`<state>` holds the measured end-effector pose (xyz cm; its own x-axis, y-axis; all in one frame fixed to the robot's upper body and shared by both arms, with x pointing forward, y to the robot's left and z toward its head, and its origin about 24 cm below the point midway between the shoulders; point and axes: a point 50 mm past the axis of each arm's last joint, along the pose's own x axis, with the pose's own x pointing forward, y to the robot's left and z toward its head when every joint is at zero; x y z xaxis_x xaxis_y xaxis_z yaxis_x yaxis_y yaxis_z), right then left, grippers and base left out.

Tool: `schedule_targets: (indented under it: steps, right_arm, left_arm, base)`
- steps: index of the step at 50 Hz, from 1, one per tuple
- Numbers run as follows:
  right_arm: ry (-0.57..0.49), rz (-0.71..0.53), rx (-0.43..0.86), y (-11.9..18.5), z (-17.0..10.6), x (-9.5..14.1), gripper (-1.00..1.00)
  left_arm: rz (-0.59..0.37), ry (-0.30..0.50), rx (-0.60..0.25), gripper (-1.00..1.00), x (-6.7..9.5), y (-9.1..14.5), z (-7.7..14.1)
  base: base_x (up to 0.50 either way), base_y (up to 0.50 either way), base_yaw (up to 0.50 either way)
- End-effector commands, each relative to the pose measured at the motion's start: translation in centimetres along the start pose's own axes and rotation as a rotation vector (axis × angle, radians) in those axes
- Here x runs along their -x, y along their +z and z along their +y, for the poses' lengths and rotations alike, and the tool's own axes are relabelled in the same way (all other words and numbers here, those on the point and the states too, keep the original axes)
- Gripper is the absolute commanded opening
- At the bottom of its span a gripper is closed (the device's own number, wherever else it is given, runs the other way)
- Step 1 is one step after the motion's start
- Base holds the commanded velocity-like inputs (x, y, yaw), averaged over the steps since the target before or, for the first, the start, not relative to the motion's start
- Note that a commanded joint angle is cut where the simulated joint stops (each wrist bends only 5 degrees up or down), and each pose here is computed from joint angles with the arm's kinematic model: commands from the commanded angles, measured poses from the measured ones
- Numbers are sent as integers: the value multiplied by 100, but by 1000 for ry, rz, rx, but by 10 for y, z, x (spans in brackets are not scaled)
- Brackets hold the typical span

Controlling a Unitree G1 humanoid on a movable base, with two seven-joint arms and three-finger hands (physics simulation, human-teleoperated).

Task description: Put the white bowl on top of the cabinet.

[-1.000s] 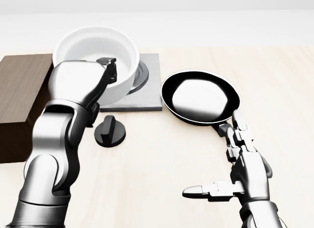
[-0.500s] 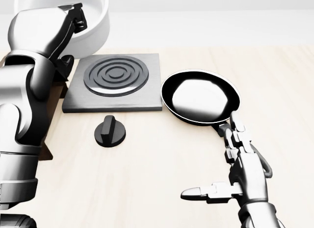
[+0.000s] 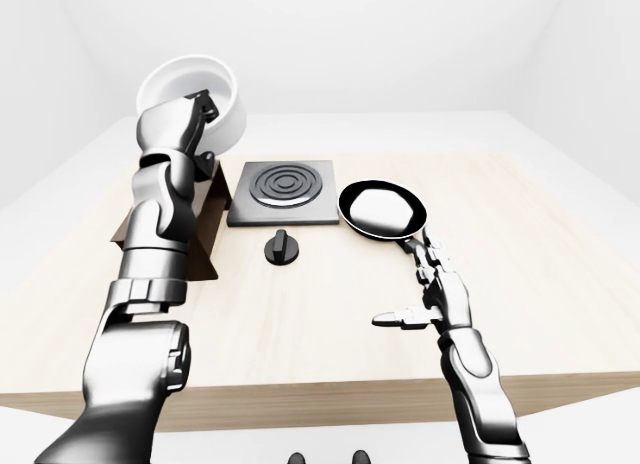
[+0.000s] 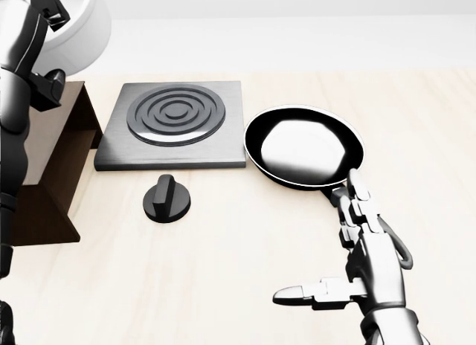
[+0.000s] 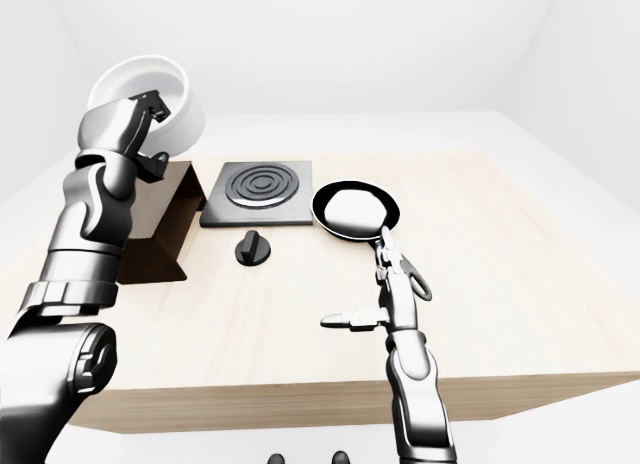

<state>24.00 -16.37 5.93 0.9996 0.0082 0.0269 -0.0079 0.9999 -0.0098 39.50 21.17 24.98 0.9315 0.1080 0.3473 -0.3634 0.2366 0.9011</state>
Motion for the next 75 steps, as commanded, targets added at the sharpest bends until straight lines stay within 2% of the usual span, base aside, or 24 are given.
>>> schedule_targets:
  steps: [1,12,26,32,54,75]
  right_arm:
    - [1,-5,-2,1,0,1,100]
    - [4,-2,-2,0,0,0,100]
    - [5,-6,-2,1,0,0,100]
    - [5,-4,-1,1,0,1,100]
    - [6,-2,1,0,1,1,100]
    - [8,2,2,0,1,1,100]
  left_arm:
    - [144,123,44,-100,-9,-38,11]
    - [286,143,62,-100,-7,-73,7]
    - [382,150,59,-100,1,-94,-3]
    - [394,146,60,-100,3,-97,-6]
    - [481,102,73,-100,23,-111,-41]
    - [480,83,69,-100,25,-108,-49]
  base:
    - [0,0,0]
    - [0,0,0]
    - [0,0,0]
    - [0,0,0]
    - [0,0,0]
    - [0,0,0]
